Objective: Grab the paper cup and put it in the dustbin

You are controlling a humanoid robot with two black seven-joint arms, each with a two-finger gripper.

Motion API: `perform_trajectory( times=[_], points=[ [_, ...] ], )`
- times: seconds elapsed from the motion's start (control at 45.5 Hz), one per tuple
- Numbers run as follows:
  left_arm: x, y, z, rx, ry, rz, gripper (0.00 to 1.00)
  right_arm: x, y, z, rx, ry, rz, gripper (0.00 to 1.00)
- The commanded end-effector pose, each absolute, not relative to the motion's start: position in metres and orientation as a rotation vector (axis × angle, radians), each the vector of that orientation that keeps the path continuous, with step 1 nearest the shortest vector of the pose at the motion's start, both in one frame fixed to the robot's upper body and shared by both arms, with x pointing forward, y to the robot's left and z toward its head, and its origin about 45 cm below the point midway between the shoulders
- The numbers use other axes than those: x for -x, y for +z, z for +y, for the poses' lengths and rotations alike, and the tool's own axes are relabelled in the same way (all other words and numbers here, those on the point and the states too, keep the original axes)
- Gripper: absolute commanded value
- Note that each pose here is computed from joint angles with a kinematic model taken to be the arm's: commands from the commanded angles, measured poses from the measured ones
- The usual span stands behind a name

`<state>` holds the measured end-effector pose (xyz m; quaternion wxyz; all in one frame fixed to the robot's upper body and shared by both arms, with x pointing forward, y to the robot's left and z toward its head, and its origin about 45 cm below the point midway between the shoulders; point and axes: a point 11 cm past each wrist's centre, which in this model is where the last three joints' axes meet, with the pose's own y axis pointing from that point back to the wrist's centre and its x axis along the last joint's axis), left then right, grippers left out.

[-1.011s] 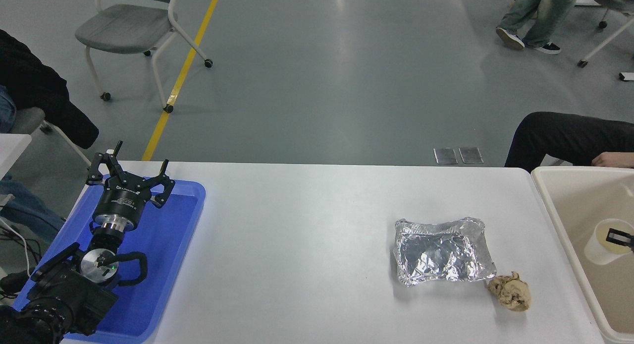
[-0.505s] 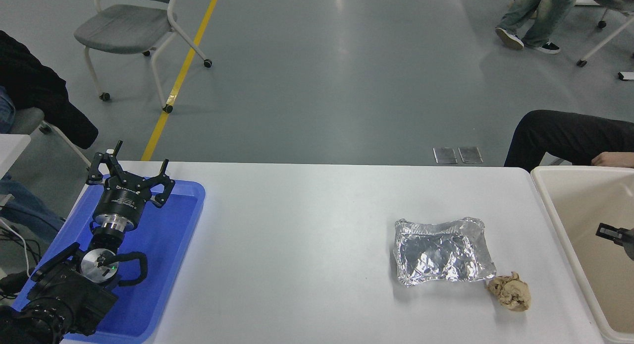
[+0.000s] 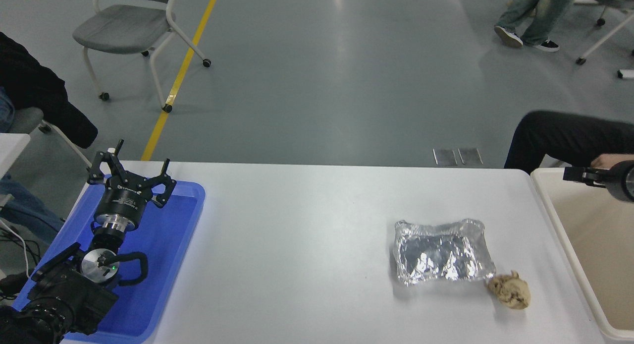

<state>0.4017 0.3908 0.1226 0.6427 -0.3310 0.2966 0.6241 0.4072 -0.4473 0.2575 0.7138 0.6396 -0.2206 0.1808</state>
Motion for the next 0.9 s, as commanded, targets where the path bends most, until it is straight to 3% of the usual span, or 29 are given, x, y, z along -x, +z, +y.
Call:
perform_trajectory(
  times=[0.0,0.132,0.308,0.44,0.615,0.879],
  points=[
    [-0.4019,0.1227,0.3906,0.755,1.421,0.676,1.00,-0.380,0.305,-0.346,-1.558,0.419,-0.142,1.00],
    [-0.4013,0.1225,0.3917,0.755,1.424,0.674,1.00,-0.363,0.314,-0.291,-1.580,0.433,0.051,1.00],
    [-0.4007,0.1221,0.3926,0.753,1.426,0.674,1.00,-0.354,0.351,-0.230,-1.624,0.349,0.133,1.00],
    [-0.4007,0.1221,0.3926,0.753,1.426,0.674,1.00,-0.346,0.354,-0.195,-1.627,0.302,0.181,1.00],
    [-0.4001,0.1215,0.3928,0.753,1.427,0.675,1.00,-0.345,0.354,-0.197,-1.577,0.247,0.147,1.00],
    [-0.4001,0.1215,0.3928,0.753,1.427,0.675,1.00,-0.335,0.355,-0.245,-1.616,0.121,0.054,1.00]
  ],
)
